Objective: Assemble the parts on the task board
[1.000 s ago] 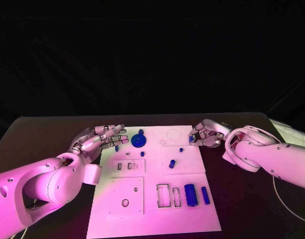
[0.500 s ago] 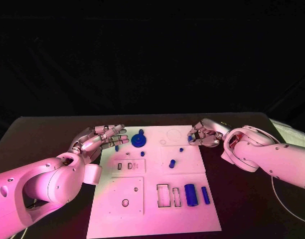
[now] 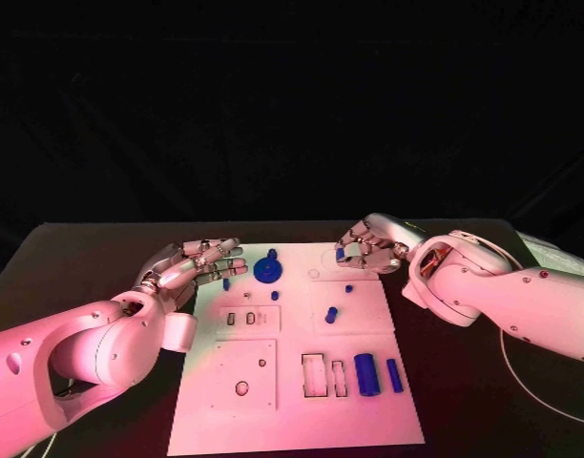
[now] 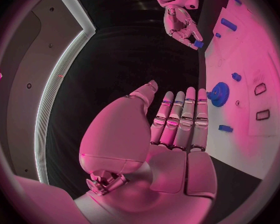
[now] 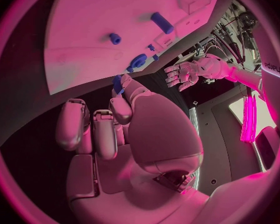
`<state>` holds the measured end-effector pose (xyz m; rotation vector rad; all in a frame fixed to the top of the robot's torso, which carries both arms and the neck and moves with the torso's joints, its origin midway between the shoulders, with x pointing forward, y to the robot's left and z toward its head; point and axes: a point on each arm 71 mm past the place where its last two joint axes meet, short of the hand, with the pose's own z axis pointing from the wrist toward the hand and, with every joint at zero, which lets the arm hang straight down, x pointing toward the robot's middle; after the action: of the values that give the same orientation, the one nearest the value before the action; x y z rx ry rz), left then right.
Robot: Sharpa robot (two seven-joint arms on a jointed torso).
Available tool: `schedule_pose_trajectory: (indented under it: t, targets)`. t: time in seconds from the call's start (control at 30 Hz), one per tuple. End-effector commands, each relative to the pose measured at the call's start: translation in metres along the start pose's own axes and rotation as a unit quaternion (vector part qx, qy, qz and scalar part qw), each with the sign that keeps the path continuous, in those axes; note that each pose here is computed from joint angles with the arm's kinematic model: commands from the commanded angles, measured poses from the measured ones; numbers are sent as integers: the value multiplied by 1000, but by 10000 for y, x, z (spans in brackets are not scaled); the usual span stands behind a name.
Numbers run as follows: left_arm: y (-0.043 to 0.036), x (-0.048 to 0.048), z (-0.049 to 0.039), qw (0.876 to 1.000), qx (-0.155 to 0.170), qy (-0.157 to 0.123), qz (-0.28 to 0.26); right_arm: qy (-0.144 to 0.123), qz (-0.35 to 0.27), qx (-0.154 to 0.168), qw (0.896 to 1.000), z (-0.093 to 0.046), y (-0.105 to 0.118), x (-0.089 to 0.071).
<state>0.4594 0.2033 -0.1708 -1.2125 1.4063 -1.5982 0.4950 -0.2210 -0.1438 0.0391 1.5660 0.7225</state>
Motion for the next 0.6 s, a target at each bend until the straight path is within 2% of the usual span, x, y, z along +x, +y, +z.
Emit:
schedule_pose_trajectory:
  t: [0.03,0.13,0.3,0.47,0.6]
  targets:
    - [-1,9,12,1000,5,9,-5,20,-23,13,999,42,182,126]
    - [5,-20,21,1000,5,5,-5,42,-46,-12,998,79,434,307]
    - [10,-34,34,1000,7,3,-5,60,-57,-41,996,116,734,576]
    - [15,-33,47,1000,8,3,-5,71,-56,-57,994,130,932,829]
    - [15,-45,49,1000,8,1,-5,79,-57,-58,993,154,1010,954]
